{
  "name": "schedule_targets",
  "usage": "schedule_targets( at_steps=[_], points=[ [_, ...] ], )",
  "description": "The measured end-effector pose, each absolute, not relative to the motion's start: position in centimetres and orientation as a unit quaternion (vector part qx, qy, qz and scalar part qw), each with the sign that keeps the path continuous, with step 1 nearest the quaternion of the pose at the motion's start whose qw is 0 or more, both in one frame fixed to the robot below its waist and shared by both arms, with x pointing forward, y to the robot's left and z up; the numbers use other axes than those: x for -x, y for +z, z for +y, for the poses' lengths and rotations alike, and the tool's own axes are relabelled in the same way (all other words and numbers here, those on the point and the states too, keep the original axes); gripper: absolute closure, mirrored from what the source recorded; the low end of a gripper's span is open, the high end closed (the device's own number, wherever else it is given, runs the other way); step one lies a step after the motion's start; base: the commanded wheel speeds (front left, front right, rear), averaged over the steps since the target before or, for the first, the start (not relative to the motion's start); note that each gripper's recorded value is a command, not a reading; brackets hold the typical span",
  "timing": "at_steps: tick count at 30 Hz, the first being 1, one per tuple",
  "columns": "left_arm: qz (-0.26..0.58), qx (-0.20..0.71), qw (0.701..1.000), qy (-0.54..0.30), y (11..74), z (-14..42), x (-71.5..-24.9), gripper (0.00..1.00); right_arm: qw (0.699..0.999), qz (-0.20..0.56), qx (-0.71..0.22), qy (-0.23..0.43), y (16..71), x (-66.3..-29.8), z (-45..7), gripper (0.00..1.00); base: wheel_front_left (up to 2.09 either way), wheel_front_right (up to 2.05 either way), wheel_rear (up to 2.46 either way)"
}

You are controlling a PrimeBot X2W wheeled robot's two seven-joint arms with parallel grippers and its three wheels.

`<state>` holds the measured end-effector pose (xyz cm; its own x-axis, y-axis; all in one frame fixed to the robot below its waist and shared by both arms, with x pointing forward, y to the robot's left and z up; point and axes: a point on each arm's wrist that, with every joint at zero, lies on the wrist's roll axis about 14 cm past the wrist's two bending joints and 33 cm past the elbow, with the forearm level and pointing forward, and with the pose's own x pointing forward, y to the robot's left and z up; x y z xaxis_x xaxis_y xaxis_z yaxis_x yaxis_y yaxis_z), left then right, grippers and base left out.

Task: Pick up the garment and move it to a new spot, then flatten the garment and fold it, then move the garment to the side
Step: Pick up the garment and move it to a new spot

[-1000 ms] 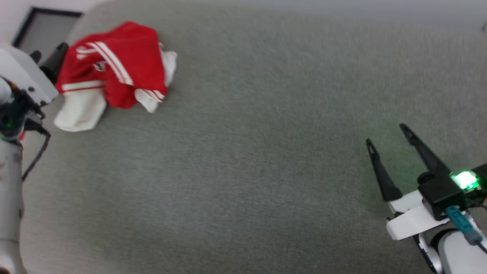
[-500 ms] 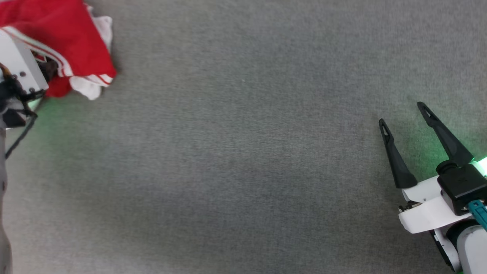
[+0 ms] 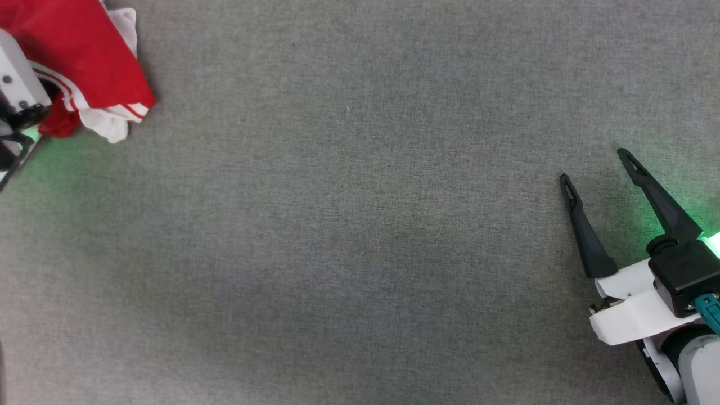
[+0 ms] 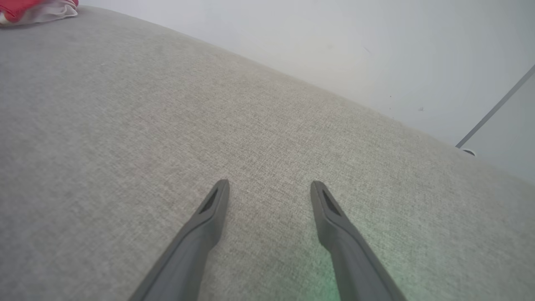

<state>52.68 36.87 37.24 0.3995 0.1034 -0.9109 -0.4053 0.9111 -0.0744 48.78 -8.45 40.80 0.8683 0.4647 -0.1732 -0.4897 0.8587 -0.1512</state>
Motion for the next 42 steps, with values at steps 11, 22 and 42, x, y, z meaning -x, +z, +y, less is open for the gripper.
schedule_targets(
  at_steps=[11, 22, 42],
  points=[
    [0.388, 0.099, 0.905, 0.141, 44.8, 37.5, -55.4, 1.0, 0.964, 0.034, 0.09, 0.249, 43.5, -48.2, -7.9, 0.0, 0.0, 0.0, 0.0],
    [0.24, 0.056, 0.966, 0.082, 57.5, 34.5, -56.0, 1.0, 0.971, -0.02, 0.078, 0.226, 48.2, -46.1, -8.1, 0.0, 0.0, 0.0, 0.0],
    [0.169, 0.039, 0.971, -0.165, 64.9, 16.7, -50.6, 1.0, 0.992, -0.064, 0.106, 0.033, 53.1, -40.8, -20.7, 0.0, 0.0, 0.0, 0.0]
  ],
)
